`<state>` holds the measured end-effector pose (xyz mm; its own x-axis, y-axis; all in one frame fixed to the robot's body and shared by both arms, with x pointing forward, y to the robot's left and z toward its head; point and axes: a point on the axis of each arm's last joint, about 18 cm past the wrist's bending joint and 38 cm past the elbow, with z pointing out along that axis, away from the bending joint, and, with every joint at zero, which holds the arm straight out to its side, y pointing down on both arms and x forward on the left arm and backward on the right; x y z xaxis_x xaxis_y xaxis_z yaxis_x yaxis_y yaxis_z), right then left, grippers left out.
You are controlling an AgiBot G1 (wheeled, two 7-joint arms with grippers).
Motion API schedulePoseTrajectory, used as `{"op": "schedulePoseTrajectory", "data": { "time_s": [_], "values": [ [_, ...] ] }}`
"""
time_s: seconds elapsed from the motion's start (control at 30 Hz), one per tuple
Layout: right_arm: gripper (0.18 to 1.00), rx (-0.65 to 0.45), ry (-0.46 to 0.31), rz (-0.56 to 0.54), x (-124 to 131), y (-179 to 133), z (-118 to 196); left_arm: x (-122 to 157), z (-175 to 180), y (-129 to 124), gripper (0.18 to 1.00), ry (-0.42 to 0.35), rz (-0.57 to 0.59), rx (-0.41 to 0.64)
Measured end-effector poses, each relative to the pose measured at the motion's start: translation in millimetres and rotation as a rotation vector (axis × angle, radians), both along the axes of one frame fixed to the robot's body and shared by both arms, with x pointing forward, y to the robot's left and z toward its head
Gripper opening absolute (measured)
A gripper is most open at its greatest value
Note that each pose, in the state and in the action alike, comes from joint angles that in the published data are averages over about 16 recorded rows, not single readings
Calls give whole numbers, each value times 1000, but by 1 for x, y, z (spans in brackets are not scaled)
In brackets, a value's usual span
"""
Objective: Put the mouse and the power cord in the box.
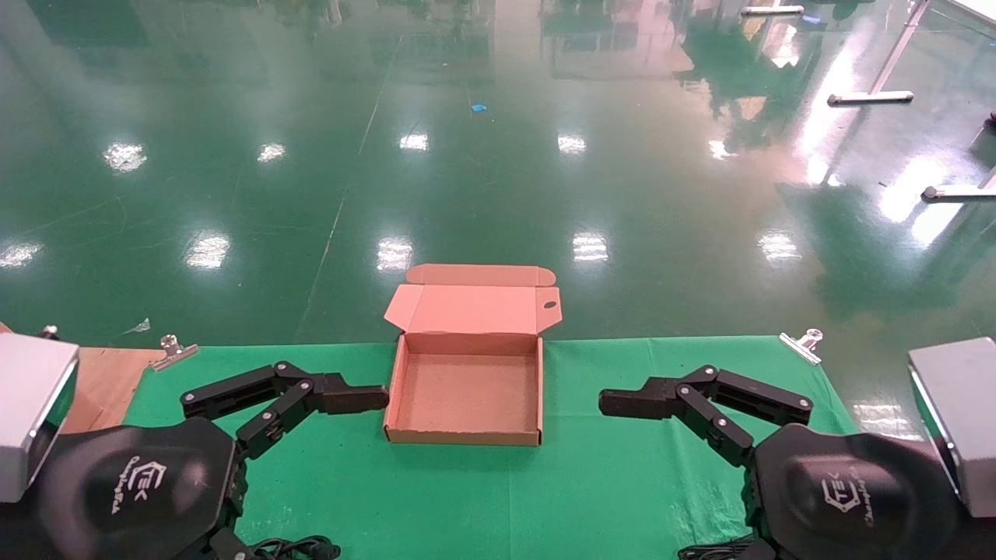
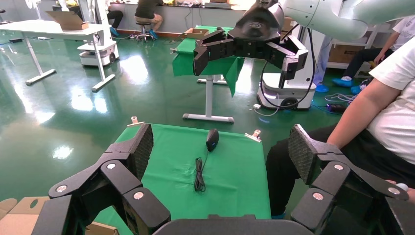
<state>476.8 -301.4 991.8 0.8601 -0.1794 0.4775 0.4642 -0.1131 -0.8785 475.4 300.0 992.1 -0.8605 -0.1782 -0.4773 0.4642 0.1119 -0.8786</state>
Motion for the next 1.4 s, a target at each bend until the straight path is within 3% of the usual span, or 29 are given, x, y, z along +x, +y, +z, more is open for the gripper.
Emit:
{"op": "schedulePoseTrajectory", "data": {
  "time_s": [0.63, 0.87, 1.1, 1.4],
  "values": [
    [1001, -1, 0, 0, 0, 0, 0, 0, 0, 0, 1001, 1, -1, 0],
    [1001, -34, -18, -28, 5, -4, -6, 6, -8, -4, 1001, 37, -6, 7],
    [1001, -178, -70, -110, 26, -15, -25, 27, -28, -6, 1001, 110, 29, 82],
    [1001, -508, -152, -235, 79, -33, -60, 74, -68, 9, 1001, 226, 177, 305]
  ]
}}
